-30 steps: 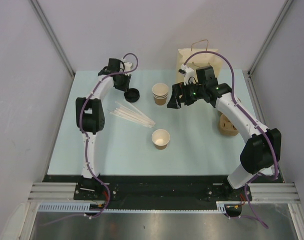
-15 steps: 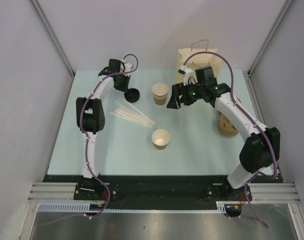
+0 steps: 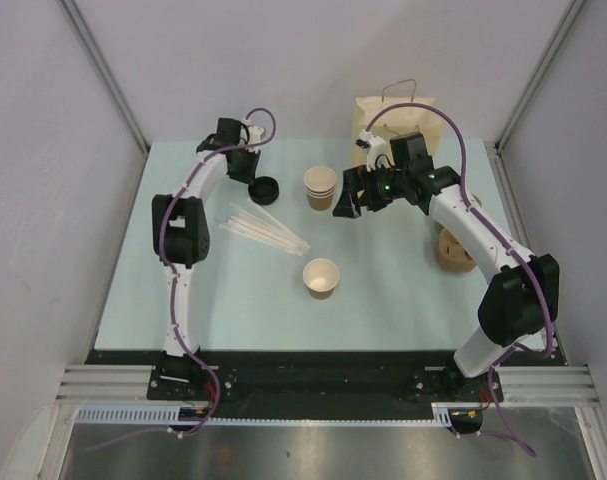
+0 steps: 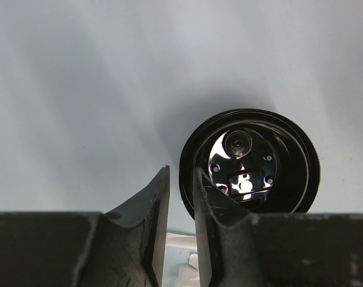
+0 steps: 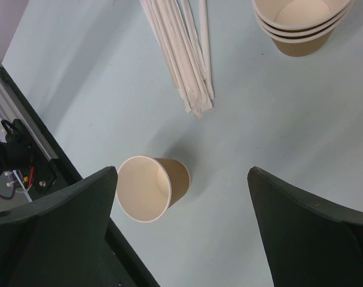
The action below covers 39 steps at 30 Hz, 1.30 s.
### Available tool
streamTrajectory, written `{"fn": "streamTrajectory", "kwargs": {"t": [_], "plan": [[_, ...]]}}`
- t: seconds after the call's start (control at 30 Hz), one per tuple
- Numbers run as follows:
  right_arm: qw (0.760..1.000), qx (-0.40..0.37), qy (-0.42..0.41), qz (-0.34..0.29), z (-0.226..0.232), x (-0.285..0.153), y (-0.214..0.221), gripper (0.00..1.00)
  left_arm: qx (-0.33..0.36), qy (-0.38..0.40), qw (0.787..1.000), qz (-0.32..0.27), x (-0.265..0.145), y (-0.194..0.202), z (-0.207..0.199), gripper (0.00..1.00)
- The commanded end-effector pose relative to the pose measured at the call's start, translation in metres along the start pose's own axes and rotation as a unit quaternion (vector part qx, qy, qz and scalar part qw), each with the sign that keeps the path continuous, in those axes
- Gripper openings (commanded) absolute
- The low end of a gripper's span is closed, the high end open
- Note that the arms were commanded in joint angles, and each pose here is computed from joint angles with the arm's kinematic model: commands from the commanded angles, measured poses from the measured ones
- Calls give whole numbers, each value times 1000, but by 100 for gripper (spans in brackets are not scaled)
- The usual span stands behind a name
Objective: Pack the takeout coffee
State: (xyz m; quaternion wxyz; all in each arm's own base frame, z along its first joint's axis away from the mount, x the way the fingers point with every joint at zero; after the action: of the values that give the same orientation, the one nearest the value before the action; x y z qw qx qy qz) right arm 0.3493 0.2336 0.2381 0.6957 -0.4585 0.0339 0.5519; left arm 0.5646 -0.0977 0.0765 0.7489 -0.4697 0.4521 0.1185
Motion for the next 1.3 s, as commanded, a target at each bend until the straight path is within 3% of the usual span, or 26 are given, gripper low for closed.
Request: {"fn": "streamTrajectory", "kwargs": {"t": [0.0,0.47,0.73,1.27], "plan": [[1000,-6,-11,-17,8,-4,-15,97,4,-14,1000,-23,-6,-18,7,24],[1000,-4,-11,-19,7,-2,-16,96,3,-9,1000,-19,-1,-15,6,22],[1000,-2,-12,-20,7,-2,-17,96,1,-11,1000,-25,-7,-19,7,1],[1000,-6,-16,-24,12,-5,-23,96,-5,-7,997,-76,-63,-57,4,0]]}}
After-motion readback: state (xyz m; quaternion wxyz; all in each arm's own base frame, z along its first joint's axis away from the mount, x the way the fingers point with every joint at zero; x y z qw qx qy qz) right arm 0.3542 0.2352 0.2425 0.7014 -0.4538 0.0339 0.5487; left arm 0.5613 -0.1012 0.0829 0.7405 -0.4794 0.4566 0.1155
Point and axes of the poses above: each gripper's point midway between its finger pads, its own x axis out along the fingers, its own z axis along the line the jaws close on, y = z × x, the point moved 2 cm from there along -x, back along the fingers, and after that the axes turned 14 degrees about x, right-handed, at the moved point
